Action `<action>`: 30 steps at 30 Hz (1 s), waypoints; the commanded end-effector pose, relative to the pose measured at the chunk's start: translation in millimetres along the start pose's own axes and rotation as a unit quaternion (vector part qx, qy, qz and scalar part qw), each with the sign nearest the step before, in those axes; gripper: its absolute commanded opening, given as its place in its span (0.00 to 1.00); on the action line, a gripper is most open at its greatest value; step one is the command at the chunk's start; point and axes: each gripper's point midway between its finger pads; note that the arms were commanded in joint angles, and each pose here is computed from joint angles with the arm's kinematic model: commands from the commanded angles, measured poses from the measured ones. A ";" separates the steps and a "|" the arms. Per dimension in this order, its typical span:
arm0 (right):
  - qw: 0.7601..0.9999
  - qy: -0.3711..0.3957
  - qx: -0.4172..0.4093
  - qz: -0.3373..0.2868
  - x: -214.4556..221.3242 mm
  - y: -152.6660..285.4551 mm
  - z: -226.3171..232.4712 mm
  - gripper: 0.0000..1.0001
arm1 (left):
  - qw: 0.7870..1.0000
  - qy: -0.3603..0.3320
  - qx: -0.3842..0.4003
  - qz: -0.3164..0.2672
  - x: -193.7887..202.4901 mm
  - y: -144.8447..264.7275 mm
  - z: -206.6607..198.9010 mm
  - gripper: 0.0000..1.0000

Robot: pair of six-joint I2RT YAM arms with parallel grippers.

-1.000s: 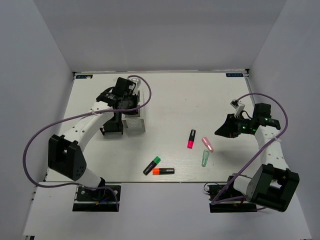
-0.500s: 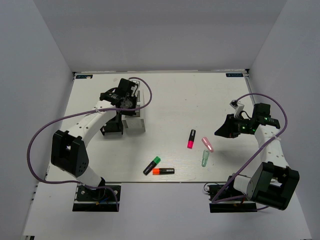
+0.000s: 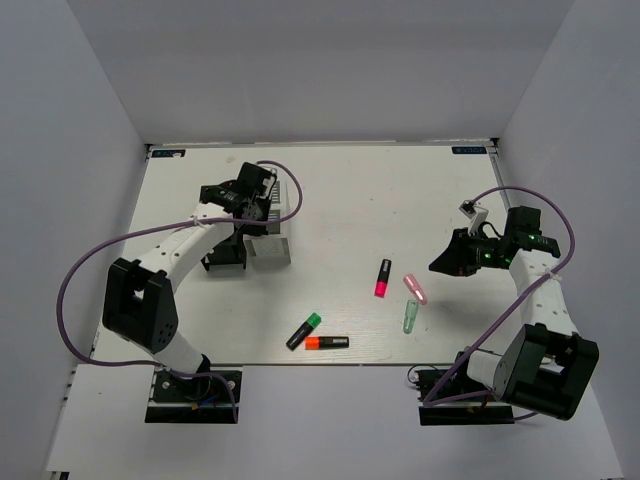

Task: Sort the stationery into containers
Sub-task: Move the storage box to the center of the board.

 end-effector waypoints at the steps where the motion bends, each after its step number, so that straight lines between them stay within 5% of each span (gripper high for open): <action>1: 1.000 0.001 -0.007 0.000 1.6 -0.2 1.7 0.25 | 1.000 -0.008 -0.013 0.013 12.4 6.2 4.7 0.01; 30: 1.000 0.004 -0.010 -0.002 1.5 1.2 4.0 0.29 | 0.999 0.002 -0.047 0.018 25.0 18.7 26.4 0.01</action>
Point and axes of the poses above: each gripper's point midway between its finger pads, its own y axis back along the fingers, its own z axis along the line the jaws close on, x = y × z, and after that the axes turned 15 degrees about -y, right-handed
